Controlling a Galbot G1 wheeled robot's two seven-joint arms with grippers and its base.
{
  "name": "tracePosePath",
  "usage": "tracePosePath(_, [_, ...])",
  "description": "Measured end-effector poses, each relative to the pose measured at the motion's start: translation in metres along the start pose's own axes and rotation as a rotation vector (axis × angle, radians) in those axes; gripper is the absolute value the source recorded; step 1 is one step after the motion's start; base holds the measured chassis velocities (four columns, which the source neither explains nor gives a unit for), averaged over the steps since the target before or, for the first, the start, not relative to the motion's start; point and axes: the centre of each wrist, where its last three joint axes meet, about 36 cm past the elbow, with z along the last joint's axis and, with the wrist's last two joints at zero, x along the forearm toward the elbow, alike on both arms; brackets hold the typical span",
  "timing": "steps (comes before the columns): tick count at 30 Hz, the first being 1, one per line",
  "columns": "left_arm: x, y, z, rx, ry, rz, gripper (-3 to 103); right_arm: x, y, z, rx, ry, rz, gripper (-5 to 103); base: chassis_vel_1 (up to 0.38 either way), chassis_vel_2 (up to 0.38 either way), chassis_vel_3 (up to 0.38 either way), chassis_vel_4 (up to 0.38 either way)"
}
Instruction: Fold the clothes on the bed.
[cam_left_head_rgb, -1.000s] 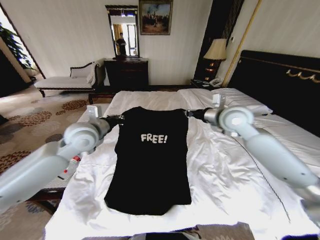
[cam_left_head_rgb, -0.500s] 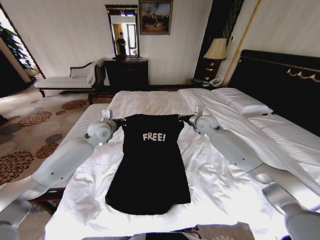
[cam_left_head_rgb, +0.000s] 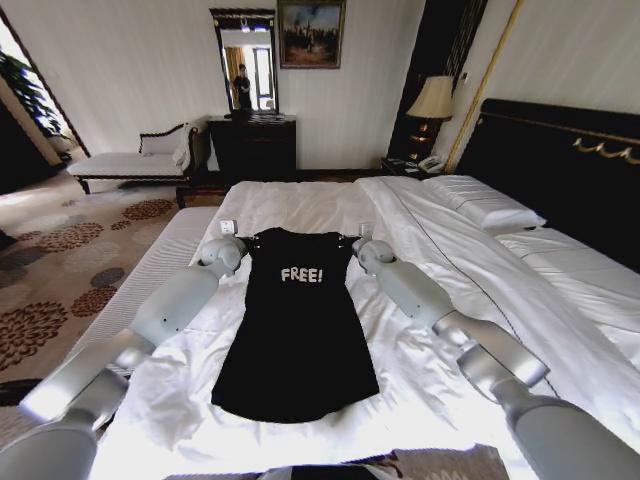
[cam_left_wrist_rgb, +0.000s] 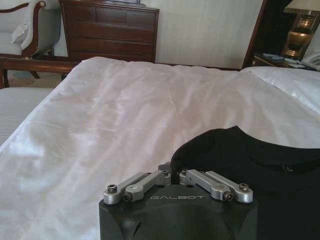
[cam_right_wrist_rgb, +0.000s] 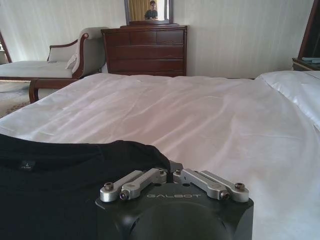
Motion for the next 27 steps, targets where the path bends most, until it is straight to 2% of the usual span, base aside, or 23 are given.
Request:
tracePosePath(8, [-0.026, -0.009, -0.007, 0.016, -0.001, -0.016, 2, -0.018, -0.001, 0.007, 0.022, 0.002, 0.033, 1, 0.0, 0.0, 0.0, 0.0])
tracePosePath(16, [-0.052, -0.014, 0.008, 0.009, 0.017, -0.059, 2, -0.028, -0.01, 0.025, 0.032, 0.004, 0.075, 1, 0.0, 0.0, 0.0, 0.0])
tracePosePath(21, [-0.055, -0.013, 0.011, 0.011, 0.026, -0.069, 2, -0.029, -0.008, 0.028, 0.046, 0.009, 0.065, -1, 0.0, 0.0, 0.0, 0.0])
tracePosePath(22, [-0.056, -0.013, 0.012, 0.013, 0.031, -0.074, -1, -0.03, -0.007, 0.029, 0.054, 0.011, 0.061, -1, 0.0, 0.0, 0.0, 0.0])
tracePosePath(23, [-0.056, -0.013, 0.012, 0.014, 0.038, -0.081, -1, -0.03, -0.006, 0.03, 0.06, 0.013, 0.061, 4, 0.0, 0.0, 0.0, 0.0])
tracePosePath(26, [-0.063, -0.019, 0.02, 0.022, 0.064, -0.101, 14, -0.032, -0.002, 0.037, 0.083, 0.024, 0.057, 20, 0.0, 0.0, 0.0, 0.0])
tracePosePath(27, [-0.063, -0.019, 0.02, 0.022, 0.064, -0.101, 14, -0.032, -0.002, 0.037, 0.083, 0.024, 0.057, 20, 0.0, 0.0, 0.0, 0.0])
